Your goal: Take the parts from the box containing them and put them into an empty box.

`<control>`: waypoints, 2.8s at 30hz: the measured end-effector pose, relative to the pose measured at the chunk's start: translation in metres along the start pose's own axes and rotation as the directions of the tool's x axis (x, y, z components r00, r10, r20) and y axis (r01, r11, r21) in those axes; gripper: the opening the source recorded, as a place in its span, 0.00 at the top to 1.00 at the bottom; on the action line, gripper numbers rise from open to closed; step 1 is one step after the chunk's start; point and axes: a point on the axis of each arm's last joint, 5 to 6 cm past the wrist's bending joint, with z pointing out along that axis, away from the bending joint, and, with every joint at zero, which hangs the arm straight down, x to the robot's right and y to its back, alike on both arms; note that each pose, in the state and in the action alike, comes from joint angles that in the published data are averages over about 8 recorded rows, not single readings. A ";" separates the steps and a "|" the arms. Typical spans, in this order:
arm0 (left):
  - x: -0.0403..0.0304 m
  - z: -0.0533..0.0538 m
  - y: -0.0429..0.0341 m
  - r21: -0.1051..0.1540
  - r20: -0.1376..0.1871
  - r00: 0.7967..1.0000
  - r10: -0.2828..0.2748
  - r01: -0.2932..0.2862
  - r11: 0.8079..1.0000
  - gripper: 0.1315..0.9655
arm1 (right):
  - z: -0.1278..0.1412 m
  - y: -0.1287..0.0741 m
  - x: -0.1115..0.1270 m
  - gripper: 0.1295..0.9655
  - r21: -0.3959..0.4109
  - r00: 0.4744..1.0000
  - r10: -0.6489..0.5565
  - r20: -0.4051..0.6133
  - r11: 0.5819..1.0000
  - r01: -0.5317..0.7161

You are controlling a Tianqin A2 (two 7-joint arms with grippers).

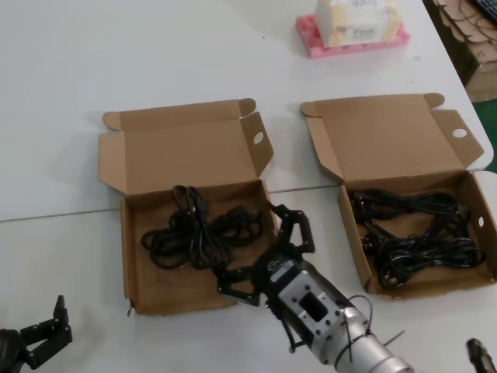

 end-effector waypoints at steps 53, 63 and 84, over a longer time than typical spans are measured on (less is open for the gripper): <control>0.0000 0.000 0.0000 0.000 0.000 1.000 0.000 0.000 1.000 0.00 | -0.096 0.056 0.058 0.00 0.062 0.641 0.708 -0.297 0.684 -0.727; 0.0000 0.000 0.0000 0.000 0.000 1.000 0.000 0.000 1.000 0.00 | -0.112 0.062 0.067 0.00 0.107 0.546 0.770 -0.330 0.605 -0.789; 0.0000 0.000 0.0000 0.000 0.000 1.000 0.000 0.000 1.000 0.00 | -0.113 0.062 0.068 0.00 0.110 0.540 0.773 -0.332 0.600 -0.792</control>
